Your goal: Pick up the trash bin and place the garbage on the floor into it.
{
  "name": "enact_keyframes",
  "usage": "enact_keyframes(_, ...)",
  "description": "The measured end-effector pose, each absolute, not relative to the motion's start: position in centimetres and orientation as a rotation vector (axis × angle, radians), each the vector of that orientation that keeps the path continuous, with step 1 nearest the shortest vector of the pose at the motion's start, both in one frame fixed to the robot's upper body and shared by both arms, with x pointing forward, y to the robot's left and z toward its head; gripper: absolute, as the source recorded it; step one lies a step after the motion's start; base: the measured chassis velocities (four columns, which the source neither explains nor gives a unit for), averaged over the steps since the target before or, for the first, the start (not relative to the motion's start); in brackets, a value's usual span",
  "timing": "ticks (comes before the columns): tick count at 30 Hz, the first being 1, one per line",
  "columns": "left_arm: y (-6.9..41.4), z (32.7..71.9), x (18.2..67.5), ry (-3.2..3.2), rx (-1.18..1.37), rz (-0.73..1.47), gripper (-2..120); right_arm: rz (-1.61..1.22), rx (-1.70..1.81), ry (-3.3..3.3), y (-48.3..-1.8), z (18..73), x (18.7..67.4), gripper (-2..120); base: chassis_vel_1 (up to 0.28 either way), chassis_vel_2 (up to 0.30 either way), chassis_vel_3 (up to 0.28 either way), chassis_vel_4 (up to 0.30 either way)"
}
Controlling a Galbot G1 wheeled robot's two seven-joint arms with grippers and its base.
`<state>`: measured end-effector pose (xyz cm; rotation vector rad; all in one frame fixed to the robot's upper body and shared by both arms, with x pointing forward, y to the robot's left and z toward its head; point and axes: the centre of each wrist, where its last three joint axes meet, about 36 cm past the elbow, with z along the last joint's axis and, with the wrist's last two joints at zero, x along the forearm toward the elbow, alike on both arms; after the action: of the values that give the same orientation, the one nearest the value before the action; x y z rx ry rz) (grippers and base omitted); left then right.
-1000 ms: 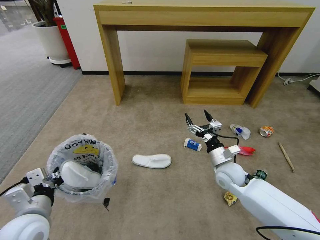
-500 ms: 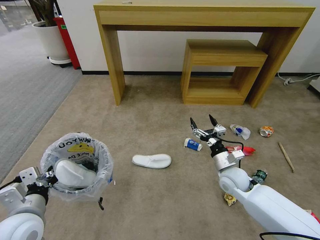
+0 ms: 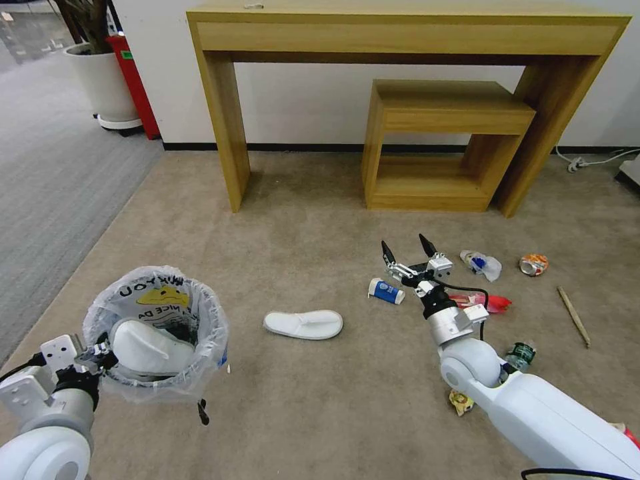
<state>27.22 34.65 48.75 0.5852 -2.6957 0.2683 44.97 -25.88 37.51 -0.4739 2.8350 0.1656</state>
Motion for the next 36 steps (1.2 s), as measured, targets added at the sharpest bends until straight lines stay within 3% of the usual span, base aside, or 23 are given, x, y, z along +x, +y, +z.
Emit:
enact_keyframes(14, 34.5, 48.9, 27.2, -2.702, 0.579, 0.271, 1, 0.151, -0.559, 2.765, -25.4, 37.4, 45.7, 100, -0.088, 0.092, 0.087, -0.090)
enact_keyframes(22, 34.4, 48.8, 27.7, -2.708, 0.567, 0.272, 1, 0.087, -0.739, 2.837, -28.2, 37.6, 46.7, 100, 0.000, 0.000, 0.000, 0.000)
enact_keyframes(28, 34.1, 48.2, 28.3, -2.700, 0.551, 0.286, 1, -0.092, -0.934, 2.913, -32.3, 34.0, 48.6, 100, 0.000, 0.000, 0.000, 0.000)
enact_keyframes(36, 34.0, 47.8, 28.0, -2.690, 0.567, 0.305, 1, -0.200, -1.192, 2.930, -30.8, 28.2, 50.8, 99, 0.000, 0.000, 0.000, 0.000)
